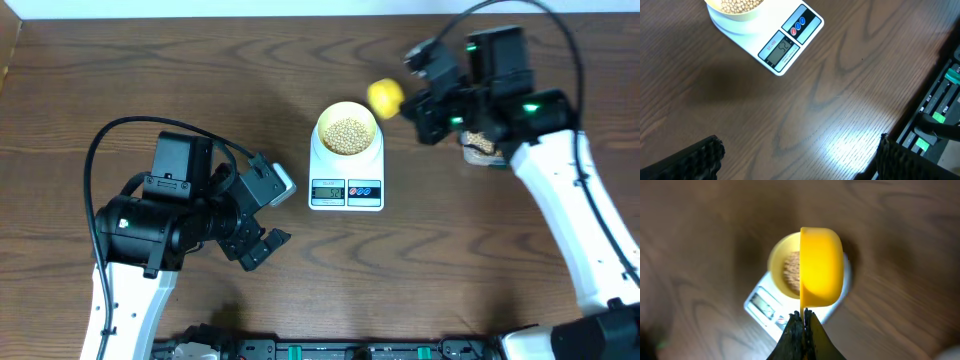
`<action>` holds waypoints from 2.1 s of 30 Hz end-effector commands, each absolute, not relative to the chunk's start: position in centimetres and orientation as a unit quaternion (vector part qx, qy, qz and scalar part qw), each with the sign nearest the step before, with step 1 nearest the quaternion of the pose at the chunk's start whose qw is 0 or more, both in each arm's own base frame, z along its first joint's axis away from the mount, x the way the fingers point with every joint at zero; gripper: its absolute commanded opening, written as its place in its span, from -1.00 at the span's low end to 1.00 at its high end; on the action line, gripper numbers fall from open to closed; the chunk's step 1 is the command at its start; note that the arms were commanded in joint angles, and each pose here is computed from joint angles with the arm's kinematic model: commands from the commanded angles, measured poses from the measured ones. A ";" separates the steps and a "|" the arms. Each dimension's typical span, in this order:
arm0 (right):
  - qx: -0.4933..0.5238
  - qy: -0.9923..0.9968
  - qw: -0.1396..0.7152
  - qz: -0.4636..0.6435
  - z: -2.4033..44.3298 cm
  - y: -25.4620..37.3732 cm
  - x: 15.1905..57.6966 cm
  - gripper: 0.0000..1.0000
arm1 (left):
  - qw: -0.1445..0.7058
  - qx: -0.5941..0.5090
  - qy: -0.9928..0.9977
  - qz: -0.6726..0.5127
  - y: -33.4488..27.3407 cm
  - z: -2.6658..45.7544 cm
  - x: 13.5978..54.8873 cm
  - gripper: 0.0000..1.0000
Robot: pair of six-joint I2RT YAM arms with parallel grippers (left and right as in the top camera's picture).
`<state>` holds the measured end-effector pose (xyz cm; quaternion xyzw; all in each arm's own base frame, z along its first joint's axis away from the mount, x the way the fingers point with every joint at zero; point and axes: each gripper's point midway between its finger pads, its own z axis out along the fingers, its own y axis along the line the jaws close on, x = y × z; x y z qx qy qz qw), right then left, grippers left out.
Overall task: Scoop item into bowl and weigh 50g on scale
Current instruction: 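Carry the filled scoop with right gripper over the yellow bowl, then tilt the scoop to pour soybeans into the bowl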
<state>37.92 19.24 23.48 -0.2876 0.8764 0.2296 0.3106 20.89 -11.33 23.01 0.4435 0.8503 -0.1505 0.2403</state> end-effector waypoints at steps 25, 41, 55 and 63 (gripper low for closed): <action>-0.401 0.875 0.258 0.087 14.2 24.1 39.5 -0.98 | 0.252 0.450 0.844 -0.146 -11.3 23.8 21.0 0.99; -0.406 0.877 0.243 0.080 12.5 24.3 39.6 -0.98 | 0.252 0.450 0.844 -0.146 -11.3 23.8 21.0 0.99; -0.393 0.880 0.238 0.121 12.6 25.4 38.9 -0.98 | 0.252 0.450 0.844 -0.146 -11.3 23.8 21.0 0.99; -0.404 0.874 0.261 0.068 12.7 24.1 40.5 -0.98 | 0.252 0.450 0.844 -0.146 -11.3 23.8 21.0 0.99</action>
